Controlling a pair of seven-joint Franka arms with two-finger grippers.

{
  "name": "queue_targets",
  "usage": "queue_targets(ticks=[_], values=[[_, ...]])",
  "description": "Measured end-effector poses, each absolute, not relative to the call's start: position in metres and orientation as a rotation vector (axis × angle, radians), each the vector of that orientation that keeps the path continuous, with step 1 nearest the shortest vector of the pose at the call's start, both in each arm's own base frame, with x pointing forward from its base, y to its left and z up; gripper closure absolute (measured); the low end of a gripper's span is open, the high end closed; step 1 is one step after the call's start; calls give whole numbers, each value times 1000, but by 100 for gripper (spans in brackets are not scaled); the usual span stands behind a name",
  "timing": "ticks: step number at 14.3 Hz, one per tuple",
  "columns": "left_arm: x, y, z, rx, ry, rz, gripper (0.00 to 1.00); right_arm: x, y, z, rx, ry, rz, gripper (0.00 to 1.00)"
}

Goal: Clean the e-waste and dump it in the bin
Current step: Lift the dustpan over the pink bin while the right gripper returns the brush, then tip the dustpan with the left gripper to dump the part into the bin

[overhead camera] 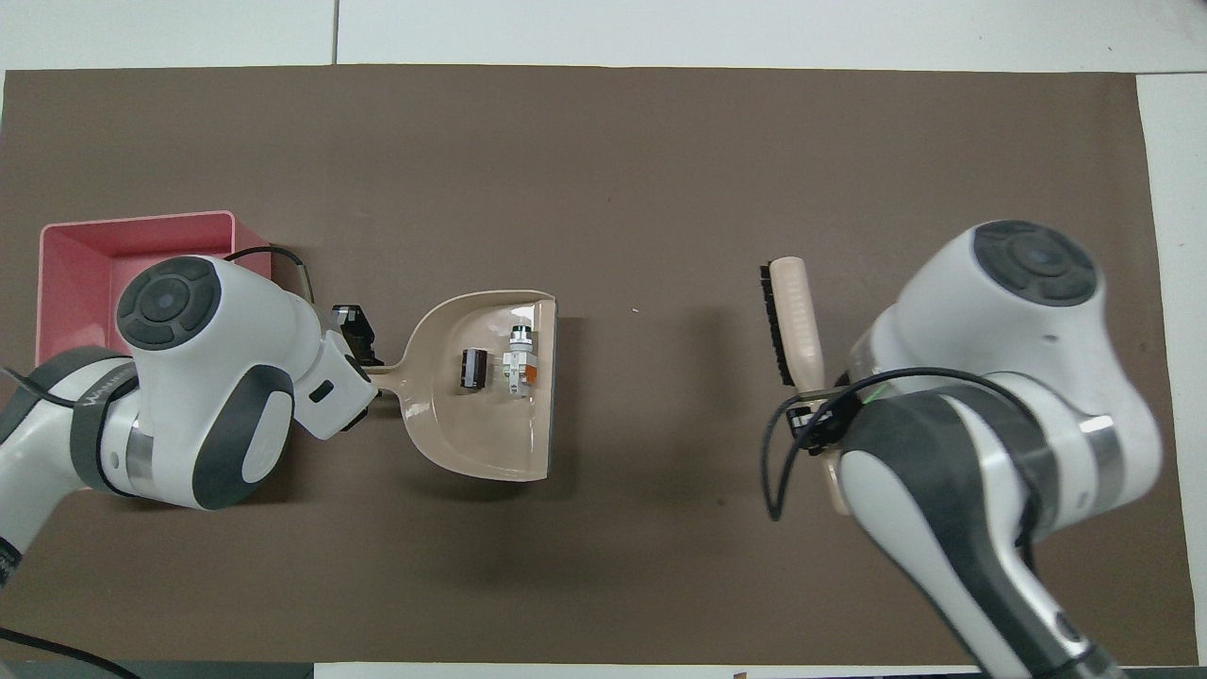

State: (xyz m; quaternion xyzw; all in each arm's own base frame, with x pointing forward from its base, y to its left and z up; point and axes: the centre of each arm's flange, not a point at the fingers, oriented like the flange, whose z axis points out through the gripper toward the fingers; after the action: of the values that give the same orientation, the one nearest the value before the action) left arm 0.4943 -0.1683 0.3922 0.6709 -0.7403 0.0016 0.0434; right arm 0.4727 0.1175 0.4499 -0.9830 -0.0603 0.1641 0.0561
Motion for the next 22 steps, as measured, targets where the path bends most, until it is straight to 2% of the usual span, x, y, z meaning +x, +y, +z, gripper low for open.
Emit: queue_targets(ticks=[3, 6, 11, 17, 19, 22], values=[[512, -128, 419, 2064, -2253, 72, 68, 466, 17, 447, -2977, -115, 493, 74], [531, -68, 448, 2062, -2227, 123, 68, 457, -28, 437, -3057, -103, 545, 74], [546, 36, 500, 2100, -2234, 191, 68, 443, -42, 402, -3067, -87, 656, 74], [532, 172, 527, 2193, -2255, 201, 68, 438, -61, 361, -3069, -27, 616, 74], [529, 203, 530, 2228, -2283, 109, 68, 437, -61, 356, -3073, -27, 603, 74], [532, 215, 530, 2240, -2332, 1, 68, 435, -61, 350, -3075, -29, 592, 74]])
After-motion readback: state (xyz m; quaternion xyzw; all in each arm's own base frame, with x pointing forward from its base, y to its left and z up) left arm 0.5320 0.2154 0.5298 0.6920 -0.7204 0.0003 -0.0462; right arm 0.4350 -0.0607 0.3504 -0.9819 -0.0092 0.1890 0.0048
